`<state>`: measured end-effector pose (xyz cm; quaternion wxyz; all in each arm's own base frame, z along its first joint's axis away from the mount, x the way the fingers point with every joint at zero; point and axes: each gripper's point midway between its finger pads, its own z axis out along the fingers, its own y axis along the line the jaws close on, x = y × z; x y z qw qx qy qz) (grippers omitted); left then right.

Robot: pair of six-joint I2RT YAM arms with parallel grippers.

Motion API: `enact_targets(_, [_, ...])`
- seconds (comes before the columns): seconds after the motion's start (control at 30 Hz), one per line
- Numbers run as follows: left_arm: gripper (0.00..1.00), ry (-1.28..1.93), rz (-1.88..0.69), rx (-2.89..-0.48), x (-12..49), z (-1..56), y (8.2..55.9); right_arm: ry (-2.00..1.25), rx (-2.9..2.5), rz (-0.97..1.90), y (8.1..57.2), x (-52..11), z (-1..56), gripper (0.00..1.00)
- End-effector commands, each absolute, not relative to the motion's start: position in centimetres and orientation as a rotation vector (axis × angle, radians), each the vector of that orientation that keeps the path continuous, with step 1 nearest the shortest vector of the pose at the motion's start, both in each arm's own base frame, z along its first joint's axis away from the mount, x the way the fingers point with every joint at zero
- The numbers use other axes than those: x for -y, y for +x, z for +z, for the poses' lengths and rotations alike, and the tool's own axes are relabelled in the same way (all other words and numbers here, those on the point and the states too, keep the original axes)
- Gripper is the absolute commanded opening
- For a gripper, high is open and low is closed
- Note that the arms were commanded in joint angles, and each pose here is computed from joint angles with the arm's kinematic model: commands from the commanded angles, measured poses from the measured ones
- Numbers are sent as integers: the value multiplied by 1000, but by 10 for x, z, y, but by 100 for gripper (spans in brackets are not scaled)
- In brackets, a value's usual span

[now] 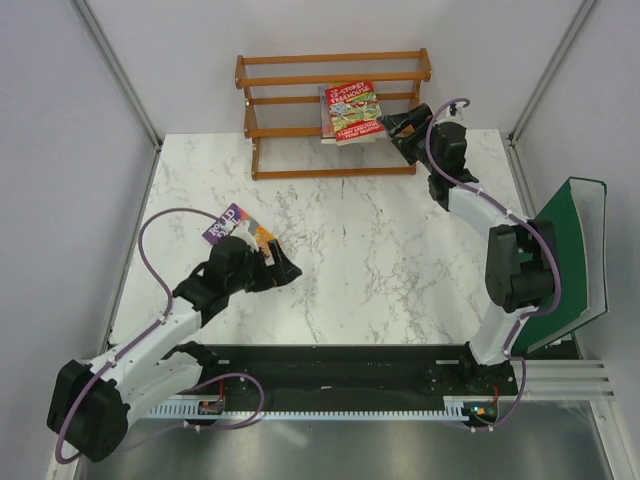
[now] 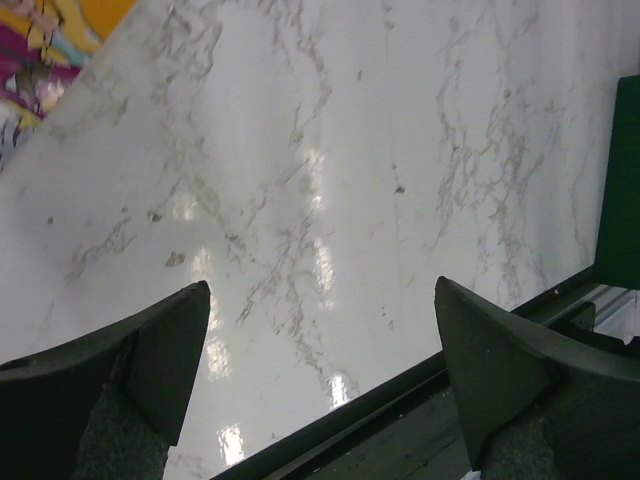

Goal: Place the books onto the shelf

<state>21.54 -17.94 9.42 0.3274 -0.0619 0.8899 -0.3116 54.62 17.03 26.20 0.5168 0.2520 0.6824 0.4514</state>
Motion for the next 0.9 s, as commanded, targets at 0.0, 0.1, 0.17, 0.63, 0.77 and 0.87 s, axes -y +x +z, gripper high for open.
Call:
enact_targets(0.0, [100, -34, -730, -2228, 187, 150, 257, 502, -1688, 915, 530, -155, 281, 98])
enact_targets(0.1, [100, 9, -716, -2208, 198, 181, 281, 460, -1756, 776, 526, -143, 275, 98])
enact_targets(0.17, [100, 41, -707, -2213, 210, 194, 302, 446, -1801, 705, 524, -137, 271, 98])
enact_targets(0.63, [98, -14, -783, -2125, 252, 237, 443, 359, -1828, 593, 552, -133, 269, 93])
enact_targets(0.77, [98, -13, -810, -2081, 258, 239, 470, 379, -1818, 609, 569, -134, 266, 91])
enact_targets(0.87, [97, -19, -824, -2051, 262, 241, 490, 371, -1814, 649, 584, -141, 264, 84])
